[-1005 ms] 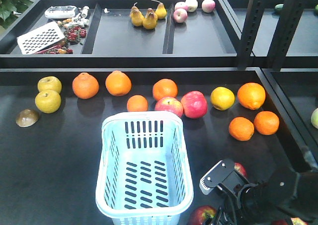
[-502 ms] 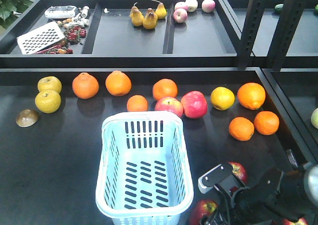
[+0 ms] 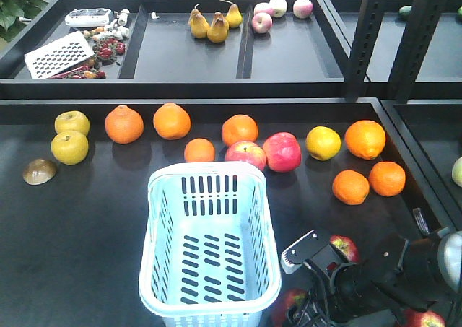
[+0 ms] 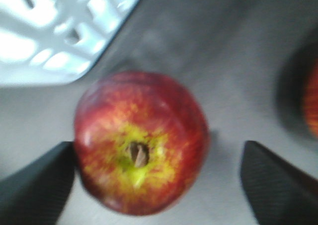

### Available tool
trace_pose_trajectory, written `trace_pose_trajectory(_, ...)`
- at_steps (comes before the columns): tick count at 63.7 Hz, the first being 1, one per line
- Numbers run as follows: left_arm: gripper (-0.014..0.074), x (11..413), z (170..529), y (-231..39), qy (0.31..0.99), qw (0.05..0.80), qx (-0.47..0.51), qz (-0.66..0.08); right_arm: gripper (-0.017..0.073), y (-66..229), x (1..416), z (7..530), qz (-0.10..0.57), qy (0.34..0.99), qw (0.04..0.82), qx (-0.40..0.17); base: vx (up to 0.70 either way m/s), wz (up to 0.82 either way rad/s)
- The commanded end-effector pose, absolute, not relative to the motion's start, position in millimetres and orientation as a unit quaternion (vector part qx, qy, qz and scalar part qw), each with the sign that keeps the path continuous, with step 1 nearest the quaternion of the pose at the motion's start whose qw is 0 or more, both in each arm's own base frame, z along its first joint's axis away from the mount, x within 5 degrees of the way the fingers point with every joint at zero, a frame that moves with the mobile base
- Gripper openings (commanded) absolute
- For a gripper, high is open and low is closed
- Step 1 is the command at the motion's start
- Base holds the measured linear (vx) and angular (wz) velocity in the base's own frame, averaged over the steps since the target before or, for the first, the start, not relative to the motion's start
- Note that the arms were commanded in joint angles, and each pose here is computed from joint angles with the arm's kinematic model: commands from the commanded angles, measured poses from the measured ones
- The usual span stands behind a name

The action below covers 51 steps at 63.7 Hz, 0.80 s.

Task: Pick three apples into basket with both arms
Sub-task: 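Carry the red apple into the basket and open the right gripper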

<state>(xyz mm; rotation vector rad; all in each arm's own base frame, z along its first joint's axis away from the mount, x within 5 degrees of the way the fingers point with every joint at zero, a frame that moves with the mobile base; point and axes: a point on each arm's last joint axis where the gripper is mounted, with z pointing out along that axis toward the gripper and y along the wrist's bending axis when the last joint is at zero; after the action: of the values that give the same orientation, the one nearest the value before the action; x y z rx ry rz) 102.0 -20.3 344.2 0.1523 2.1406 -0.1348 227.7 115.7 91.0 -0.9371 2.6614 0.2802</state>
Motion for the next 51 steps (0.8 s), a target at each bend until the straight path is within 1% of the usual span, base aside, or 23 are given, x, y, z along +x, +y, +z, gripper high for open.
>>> trace_pose_trajectory(1,0.059,104.2,356.7,-20.7,0.855,0.512,0.057,-0.062,0.0532,119.0,232.5,101.5,0.103,0.921,0.173,-0.335,0.0,0.0)
trace_pose_trajectory(14,0.059,104.2,356.7,-20.7,0.855,0.512,0.057,-0.062,0.0311,119.3,231.8,101.4,0.106,0.92,0.17,-0.336,0.0,0.0)
trace_pose_trajectory(18,0.059,104.2,356.7,-20.7,0.855,0.512,0.057,-0.062,0.0277,119.7,231.1,101.4,0.109,0.92,0.167,-0.337,0.0,0.0)
trace_pose_trajectory(38,0.059,104.2,356.7,-20.7,0.855,0.512,0.057,-0.062,0.0267,120.7,223.8,104.5,0.124,0.913,0.14,-0.362,0.0,0.0)
trace_pose_trajectory(51,0.059,104.2,356.7,-20.7,0.855,0.512,0.057,-0.062,0.0267,114.9,215.7,124.9,0.114,0.917,0.127,-0.361,0.0,0.0)
